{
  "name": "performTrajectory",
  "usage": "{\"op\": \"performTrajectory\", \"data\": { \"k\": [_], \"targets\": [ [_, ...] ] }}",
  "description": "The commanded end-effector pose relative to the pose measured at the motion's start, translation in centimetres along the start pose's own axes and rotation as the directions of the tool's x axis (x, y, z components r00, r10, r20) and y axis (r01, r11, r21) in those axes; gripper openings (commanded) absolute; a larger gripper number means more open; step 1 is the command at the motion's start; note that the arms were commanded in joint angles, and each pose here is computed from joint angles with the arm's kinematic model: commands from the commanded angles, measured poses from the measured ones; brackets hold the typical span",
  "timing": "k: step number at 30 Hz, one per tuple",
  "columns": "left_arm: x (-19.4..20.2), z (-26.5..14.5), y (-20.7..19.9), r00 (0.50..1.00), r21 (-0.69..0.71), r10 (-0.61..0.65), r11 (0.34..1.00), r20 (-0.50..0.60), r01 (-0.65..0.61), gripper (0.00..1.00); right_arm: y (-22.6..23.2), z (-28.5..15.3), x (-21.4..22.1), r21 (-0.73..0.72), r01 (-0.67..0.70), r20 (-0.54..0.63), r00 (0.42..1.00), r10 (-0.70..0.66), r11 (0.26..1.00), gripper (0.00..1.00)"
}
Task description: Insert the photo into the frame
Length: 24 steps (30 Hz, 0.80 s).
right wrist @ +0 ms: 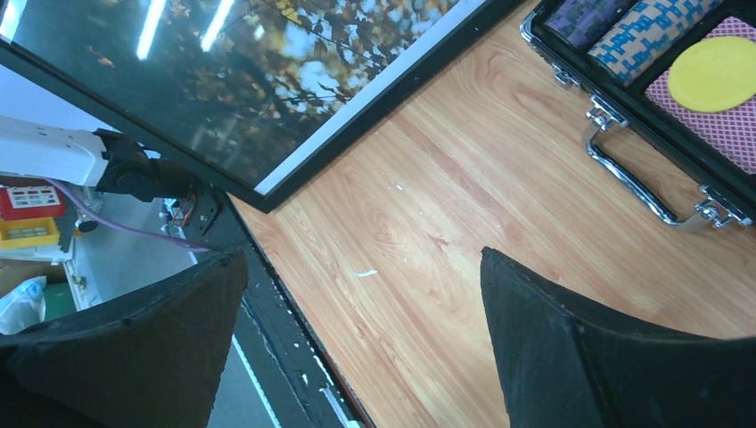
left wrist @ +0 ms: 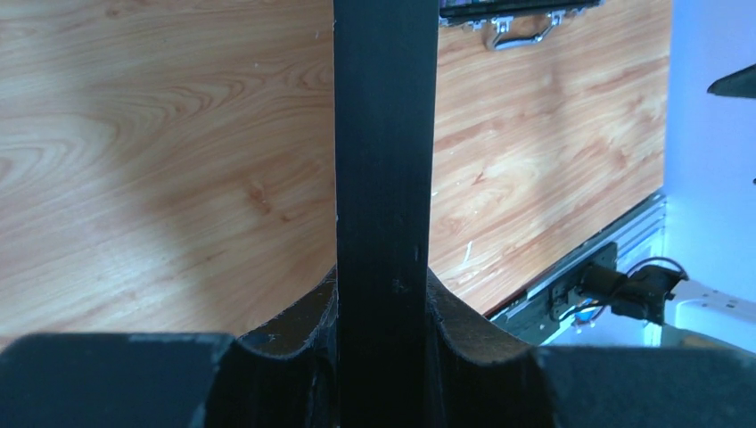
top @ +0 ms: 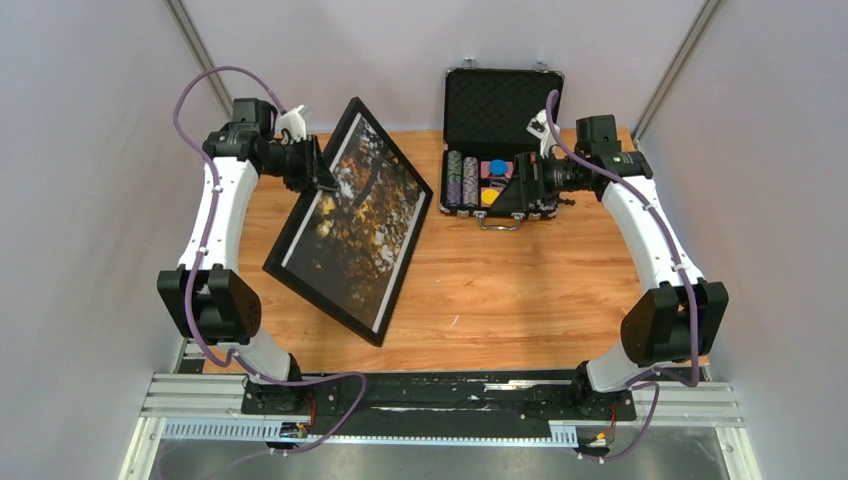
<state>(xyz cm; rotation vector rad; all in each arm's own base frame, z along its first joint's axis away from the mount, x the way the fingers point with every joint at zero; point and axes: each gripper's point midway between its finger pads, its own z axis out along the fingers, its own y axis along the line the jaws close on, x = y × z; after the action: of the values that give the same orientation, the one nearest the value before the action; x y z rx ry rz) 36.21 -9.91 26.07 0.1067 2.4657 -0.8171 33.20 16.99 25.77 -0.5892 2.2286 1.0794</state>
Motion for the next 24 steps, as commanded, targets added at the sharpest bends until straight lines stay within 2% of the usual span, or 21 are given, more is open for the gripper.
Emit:
{"op": "performTrajectory", "data": {
  "k": [1, 13, 21, 24],
  "targets": [
    [-3.4, -2.0, -2.1, 0.981, 0.098, 0.024, 0.994, 0.192, -0.044, 0.0, -0.1, -0.8, -1.2, 0.053, 0.092, 0.064, 0.993, -0.095, 0.994, 1.0],
    [-3.3, -3.5, 0.2, 0.938, 0.035, -0.021, 0.999, 0.346, 0.009, 0.0, -1.8, -0.9, -1.0, 0.151, 0.112, 0.096, 0.987, -0.127, 0.982, 1.0],
    [1.4, -0.7, 2.7, 0.944, 0.04, -0.11, 0.994, 0.312, 0.103, 0.0, -3.3, -0.5, 0.3, 0.199, 0.123, 0.095, 0.985, -0.144, 0.972, 1.0],
    [2.0, -0.2, 3.6, 0.937, 0.021, -0.106, 0.994, 0.334, 0.105, 0.0, -3.9, 0.1, 1.0, 0.196, 0.109, 0.085, 0.988, -0.127, 0.975, 1.0]
  ]
}}
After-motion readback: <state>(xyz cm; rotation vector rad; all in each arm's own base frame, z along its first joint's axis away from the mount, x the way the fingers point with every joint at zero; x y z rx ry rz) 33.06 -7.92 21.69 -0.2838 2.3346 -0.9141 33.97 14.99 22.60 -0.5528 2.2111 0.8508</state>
